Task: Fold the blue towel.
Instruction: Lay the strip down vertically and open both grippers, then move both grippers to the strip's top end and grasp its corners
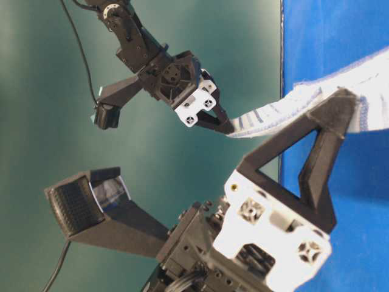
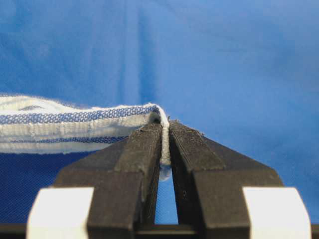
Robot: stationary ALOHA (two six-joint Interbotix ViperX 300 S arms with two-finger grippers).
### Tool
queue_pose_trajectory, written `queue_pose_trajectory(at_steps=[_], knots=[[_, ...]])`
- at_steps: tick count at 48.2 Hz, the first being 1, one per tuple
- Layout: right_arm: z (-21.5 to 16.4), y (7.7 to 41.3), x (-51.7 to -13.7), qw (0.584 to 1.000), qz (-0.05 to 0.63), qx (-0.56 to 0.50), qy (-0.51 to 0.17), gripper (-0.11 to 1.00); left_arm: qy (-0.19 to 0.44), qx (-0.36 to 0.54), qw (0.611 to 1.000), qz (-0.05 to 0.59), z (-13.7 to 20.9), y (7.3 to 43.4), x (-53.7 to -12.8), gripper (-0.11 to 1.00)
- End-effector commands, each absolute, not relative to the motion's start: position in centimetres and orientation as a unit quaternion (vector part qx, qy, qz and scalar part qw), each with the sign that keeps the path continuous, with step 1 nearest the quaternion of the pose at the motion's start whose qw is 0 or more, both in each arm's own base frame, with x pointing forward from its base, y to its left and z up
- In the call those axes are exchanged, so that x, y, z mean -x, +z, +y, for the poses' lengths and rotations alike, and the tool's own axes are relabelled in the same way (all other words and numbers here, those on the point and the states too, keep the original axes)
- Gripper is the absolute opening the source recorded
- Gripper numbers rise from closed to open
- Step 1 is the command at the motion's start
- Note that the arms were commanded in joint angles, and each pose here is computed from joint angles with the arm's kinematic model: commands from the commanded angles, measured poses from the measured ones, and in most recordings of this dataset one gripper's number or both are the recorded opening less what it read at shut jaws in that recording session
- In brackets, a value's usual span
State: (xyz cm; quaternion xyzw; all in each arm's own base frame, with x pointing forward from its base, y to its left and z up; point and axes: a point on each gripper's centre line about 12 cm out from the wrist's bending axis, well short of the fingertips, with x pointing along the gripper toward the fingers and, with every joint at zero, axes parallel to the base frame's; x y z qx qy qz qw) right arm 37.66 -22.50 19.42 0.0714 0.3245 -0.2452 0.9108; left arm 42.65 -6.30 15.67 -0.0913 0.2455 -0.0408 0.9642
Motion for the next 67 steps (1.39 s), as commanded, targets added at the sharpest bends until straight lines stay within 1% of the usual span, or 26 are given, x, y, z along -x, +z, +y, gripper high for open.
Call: queue_pose_trajectory(at_steps=[1, 17, 20, 21, 23, 25, 31, 33, 34, 35, 41, 47, 57, 67], knots=[[-22.6, 20.8, -38.0, 0.917, 0.309, -0.064, -0.246, 0.07, -0.046, 0.092, 0.969, 0.223, -6.5, 17.3, -42.7, 0.03], [-22.4, 20.9, -38.2, 0.918, 0.310, -0.054, -0.241, 0.07, -0.034, 0.093, 0.969, 0.227, -5.5, 17.0, -42.9, 0.04], [-22.2, 20.8, -38.2, 0.919, 0.311, -0.049, -0.238, 0.07, -0.033, 0.093, 0.969, 0.226, -5.4, 17.0, -42.9, 0.06], [-22.2, 20.8, -38.2, 0.919, 0.312, -0.048, -0.237, 0.08, -0.033, 0.094, 0.969, 0.225, -5.4, 17.1, -42.9, 0.09], [-22.1, 20.8, -38.3, 0.919, 0.313, -0.043, -0.235, 0.10, -0.033, 0.094, 0.969, 0.225, -5.4, 17.1, -42.9, 0.18], [-22.0, 20.8, -38.4, 0.920, 0.313, -0.039, -0.233, 0.19, -0.033, 0.094, 0.969, 0.225, -5.4, 17.1, -42.9, 0.30], [-21.9, 21.0, -38.4, 0.921, 0.314, -0.028, -0.231, 0.54, -0.032, 0.090, 0.968, 0.231, -5.2, 17.2, -42.5, 0.67], [-21.9, 21.2, -38.3, 0.921, 0.312, -0.027, -0.231, 0.59, -0.031, 0.090, 0.967, 0.235, -5.1, 17.4, -42.2, 0.77], [-21.9, 21.3, -38.3, 0.921, 0.312, -0.026, -0.231, 0.59, -0.029, 0.089, 0.966, 0.241, -5.0, 17.5, -42.0, 0.81], [-21.9, 21.5, -38.2, 0.922, 0.310, -0.026, -0.231, 0.58, -0.029, 0.087, 0.966, 0.243, -4.9, 17.7, -41.8, 0.81], [-21.4, 22.8, -37.8, 0.926, 0.298, -0.020, -0.231, 0.53, -0.022, 0.084, 0.962, 0.260, -4.1, 19.3, -40.4, 0.75], [-20.3, 24.3, -36.8, 0.931, 0.284, -0.015, -0.228, 0.53, -0.017, 0.075, 0.963, 0.260, -3.2, 21.4, -38.5, 0.74], [-17.7, 25.8, -34.5, 0.940, 0.265, -0.008, -0.216, 0.53, -0.005, 0.048, 0.975, 0.217, -1.2, 24.7, -34.9, 0.74], [-14.5, 26.8, -31.1, 0.957, 0.204, -0.003, -0.204, 0.53, 0.036, 0.036, 0.986, 0.156, 1.9, 26.5, -31.1, 0.74]])
